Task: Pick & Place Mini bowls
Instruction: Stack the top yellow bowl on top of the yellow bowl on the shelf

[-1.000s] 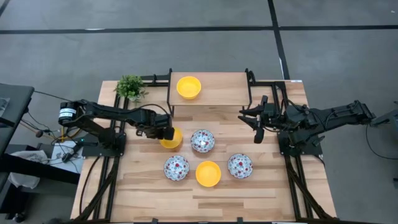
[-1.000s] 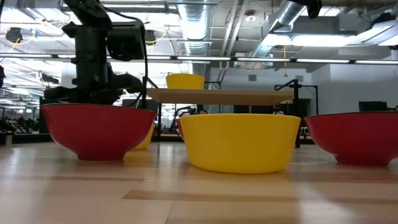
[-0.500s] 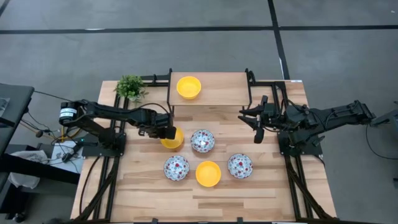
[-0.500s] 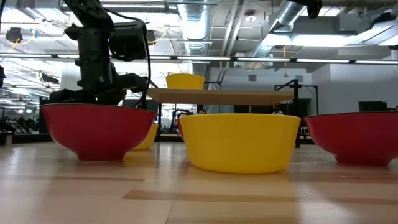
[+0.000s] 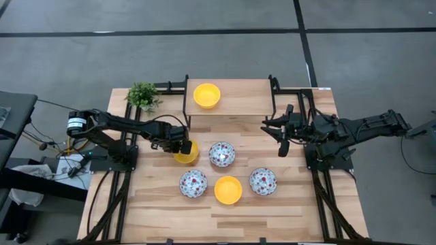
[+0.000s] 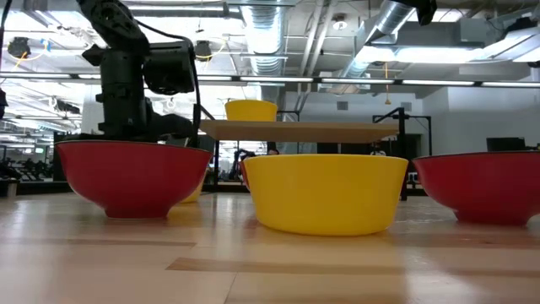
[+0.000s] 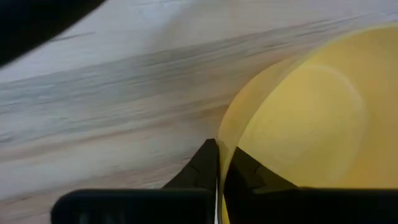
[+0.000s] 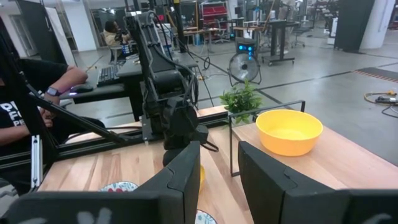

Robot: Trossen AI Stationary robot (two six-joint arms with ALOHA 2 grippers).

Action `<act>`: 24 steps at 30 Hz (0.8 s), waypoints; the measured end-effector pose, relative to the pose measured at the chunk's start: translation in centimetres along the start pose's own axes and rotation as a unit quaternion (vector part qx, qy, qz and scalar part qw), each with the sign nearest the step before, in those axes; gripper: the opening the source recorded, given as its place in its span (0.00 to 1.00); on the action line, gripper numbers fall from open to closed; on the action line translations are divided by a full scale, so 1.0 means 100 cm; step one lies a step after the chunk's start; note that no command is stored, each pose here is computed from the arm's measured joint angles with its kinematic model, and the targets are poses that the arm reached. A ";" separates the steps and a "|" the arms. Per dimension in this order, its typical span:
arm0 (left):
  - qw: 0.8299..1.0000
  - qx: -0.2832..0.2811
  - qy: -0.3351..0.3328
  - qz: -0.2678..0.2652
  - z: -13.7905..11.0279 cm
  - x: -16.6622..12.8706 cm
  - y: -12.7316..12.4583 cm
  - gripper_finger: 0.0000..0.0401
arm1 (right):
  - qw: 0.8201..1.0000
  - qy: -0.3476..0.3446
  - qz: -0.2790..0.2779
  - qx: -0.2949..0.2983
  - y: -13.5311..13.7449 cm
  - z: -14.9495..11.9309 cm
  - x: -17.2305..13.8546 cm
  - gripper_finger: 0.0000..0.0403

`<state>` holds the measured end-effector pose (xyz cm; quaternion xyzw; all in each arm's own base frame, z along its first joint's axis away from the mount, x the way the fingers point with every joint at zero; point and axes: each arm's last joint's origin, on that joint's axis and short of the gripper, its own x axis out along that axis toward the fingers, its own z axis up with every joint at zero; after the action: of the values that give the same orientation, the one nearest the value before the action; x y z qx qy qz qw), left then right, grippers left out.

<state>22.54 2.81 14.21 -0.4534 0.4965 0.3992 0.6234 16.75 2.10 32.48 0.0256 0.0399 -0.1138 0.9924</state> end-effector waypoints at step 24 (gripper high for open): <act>0.913 0.106 -0.197 -0.341 -0.016 -0.127 0.007 0.01 | 1.000 0.000 0.000 0.000 0.000 0.000 0.000 0.24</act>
<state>19.04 0.83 26.42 -0.4385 0.2183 0.1885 0.8512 16.75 2.10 32.48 0.0251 0.0401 -0.1139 0.9924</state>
